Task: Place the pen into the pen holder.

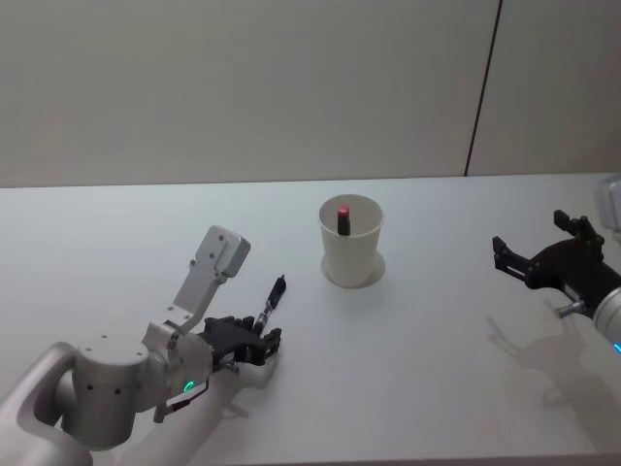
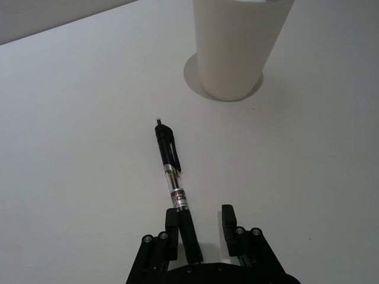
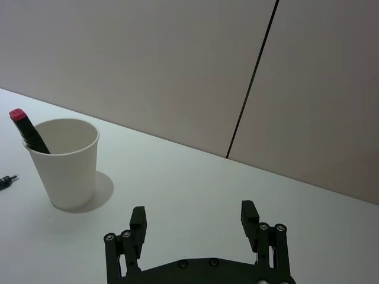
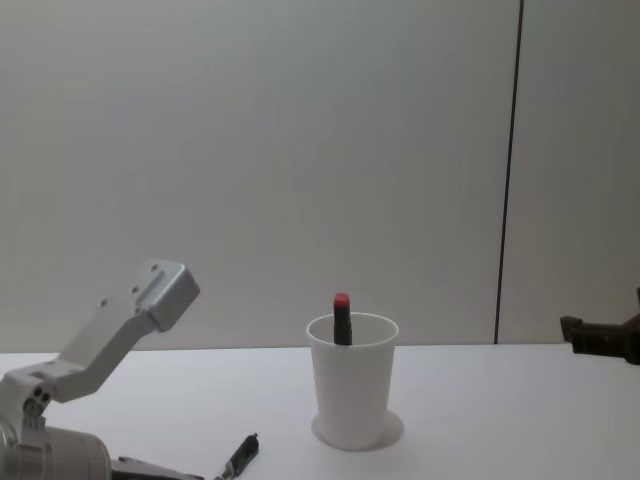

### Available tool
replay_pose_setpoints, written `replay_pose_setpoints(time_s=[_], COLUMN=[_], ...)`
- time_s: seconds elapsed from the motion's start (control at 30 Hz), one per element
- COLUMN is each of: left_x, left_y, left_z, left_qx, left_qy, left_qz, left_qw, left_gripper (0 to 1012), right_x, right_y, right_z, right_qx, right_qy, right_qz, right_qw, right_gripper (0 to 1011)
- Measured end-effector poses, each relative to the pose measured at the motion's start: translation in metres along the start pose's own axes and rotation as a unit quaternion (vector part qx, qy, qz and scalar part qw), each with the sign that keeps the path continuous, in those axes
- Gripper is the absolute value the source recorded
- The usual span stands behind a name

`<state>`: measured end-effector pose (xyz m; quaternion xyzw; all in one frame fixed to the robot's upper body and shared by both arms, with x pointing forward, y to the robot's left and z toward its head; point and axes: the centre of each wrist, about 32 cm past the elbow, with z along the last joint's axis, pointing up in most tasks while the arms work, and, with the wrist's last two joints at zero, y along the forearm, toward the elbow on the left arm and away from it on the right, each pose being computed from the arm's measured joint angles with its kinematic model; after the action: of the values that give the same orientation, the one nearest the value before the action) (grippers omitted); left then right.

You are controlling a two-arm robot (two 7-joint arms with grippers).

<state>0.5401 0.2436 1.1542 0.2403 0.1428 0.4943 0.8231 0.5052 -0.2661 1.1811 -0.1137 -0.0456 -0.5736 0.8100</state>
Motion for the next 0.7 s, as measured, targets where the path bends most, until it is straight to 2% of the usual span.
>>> replay_pose_setpoints(time_s=[0.13, 0.23, 0.27, 0.3, 0.43, 0.7], left_x=[-0.0006, -0.0010, -0.0010, -0.0012, -0.0018, -0.0030], left_y=[-0.0011, -0.0020, -0.0020, -0.0025, -0.0040, -0.0060], left_z=[-0.0012, -0.0020, -0.0020, -0.0024, -0.0033, -0.0050], left_qx=[0.002, 0.003, 0.003, 0.004, 0.005, 0.005], left_qy=[0.003, 0.005, 0.005, 0.006, 0.010, 0.015], left_qz=[0.000, 0.000, 0.000, 0.000, -0.001, 0.000], left_qw=[1.0000, 1.0000, 1.0000, 1.0000, 0.9999, 0.9999], left_gripper=[378, 296, 296, 217, 122, 100], right_x=[0.0000, 0.0000, 0.0000, 0.0000, 0.0000, 0.0000], right_y=[0.0000, 0.0000, 0.0000, 0.0000, 0.0000, 0.0000], right_z=[0.0000, 0.0000, 0.0000, 0.0000, 0.0000, 0.0000], right_qx=[0.000, 0.000, 0.000, 0.000, 0.000, 0.000], right_qy=[0.000, 0.000, 0.000, 0.000, 0.000, 0.000], right_qz=[0.000, 0.000, 0.000, 0.000, 0.000, 0.000], right_qw=[1.0000, 1.0000, 1.0000, 1.0000, 1.0000, 1.0000], right_gripper=[1001, 1001, 1001, 1001, 1001, 1001])
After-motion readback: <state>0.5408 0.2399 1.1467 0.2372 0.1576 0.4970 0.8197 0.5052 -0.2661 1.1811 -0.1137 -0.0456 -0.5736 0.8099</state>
